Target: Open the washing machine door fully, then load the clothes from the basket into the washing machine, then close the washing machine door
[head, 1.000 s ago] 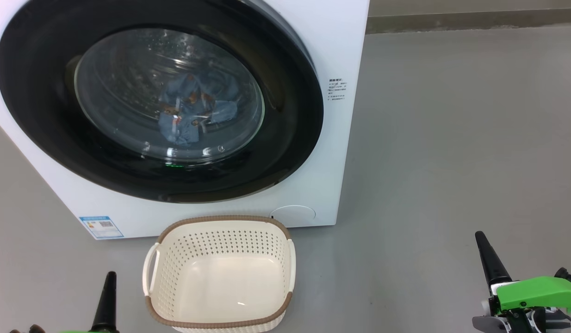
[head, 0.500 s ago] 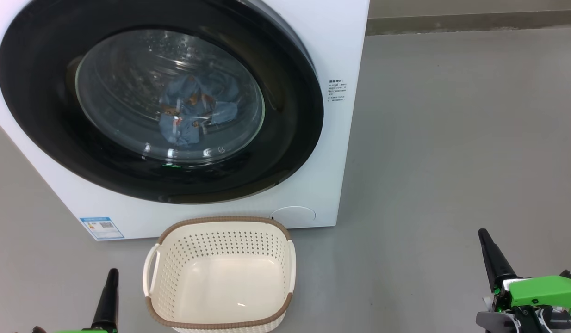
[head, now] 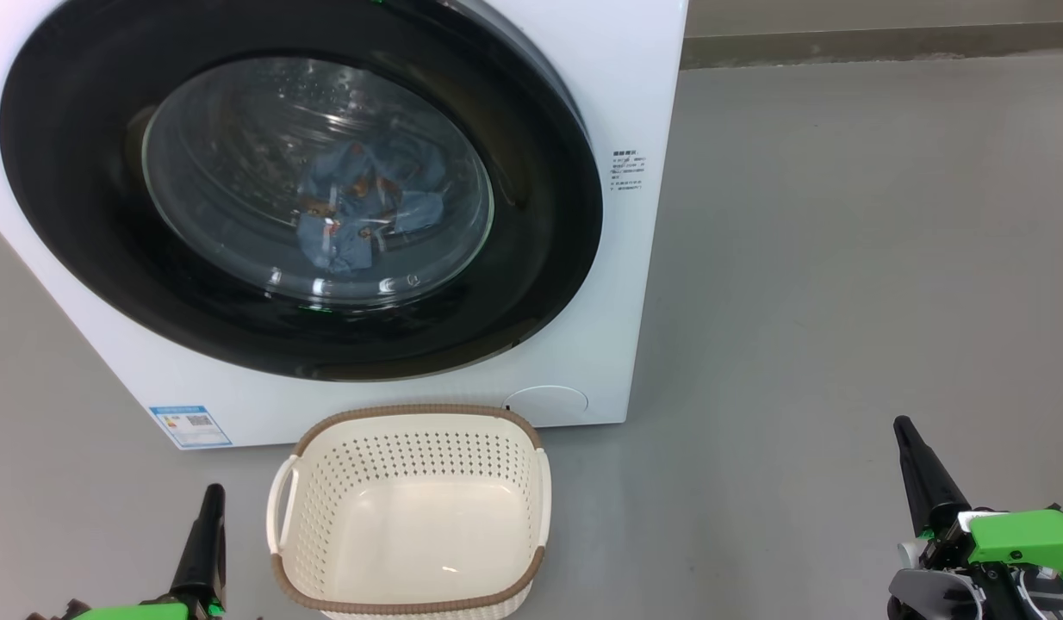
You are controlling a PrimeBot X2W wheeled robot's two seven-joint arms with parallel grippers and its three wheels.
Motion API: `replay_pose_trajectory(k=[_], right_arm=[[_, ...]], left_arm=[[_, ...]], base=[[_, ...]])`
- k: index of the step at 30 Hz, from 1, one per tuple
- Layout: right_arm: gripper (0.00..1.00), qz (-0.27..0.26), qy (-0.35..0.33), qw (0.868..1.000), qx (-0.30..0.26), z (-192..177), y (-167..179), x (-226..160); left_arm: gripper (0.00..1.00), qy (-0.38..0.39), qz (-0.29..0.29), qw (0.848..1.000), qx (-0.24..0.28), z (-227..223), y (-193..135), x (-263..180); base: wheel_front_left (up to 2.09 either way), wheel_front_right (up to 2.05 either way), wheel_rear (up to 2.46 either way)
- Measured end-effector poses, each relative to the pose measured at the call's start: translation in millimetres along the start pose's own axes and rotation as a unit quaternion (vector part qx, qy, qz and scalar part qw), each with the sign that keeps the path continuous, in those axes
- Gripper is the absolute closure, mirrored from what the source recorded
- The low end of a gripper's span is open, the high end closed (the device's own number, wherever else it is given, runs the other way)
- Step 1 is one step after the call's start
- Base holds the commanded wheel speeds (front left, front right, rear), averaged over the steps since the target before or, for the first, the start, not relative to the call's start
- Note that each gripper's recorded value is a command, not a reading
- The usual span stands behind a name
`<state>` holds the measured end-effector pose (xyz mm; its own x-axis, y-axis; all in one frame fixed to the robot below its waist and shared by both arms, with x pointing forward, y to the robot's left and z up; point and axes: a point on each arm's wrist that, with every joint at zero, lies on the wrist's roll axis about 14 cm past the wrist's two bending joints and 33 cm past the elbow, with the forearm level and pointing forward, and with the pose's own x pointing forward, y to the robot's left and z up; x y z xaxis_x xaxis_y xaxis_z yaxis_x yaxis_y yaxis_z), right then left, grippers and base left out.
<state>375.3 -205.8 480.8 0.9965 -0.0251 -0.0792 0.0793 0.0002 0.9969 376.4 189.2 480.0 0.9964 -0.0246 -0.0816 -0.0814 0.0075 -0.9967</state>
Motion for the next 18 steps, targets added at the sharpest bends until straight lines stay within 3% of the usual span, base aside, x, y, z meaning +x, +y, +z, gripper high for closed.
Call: replay_pose_trajectory(k=[18], right_arm=[[1.00, 0.001, -0.001, 1.000, 0.004, 0.4, 0.4, 0.0]], left_arm=[[1.00, -0.001, -0.001, 1.000, -0.004, -0.1, -0.4, 0.1]], base=[[0.00, 0.00, 0.00]])
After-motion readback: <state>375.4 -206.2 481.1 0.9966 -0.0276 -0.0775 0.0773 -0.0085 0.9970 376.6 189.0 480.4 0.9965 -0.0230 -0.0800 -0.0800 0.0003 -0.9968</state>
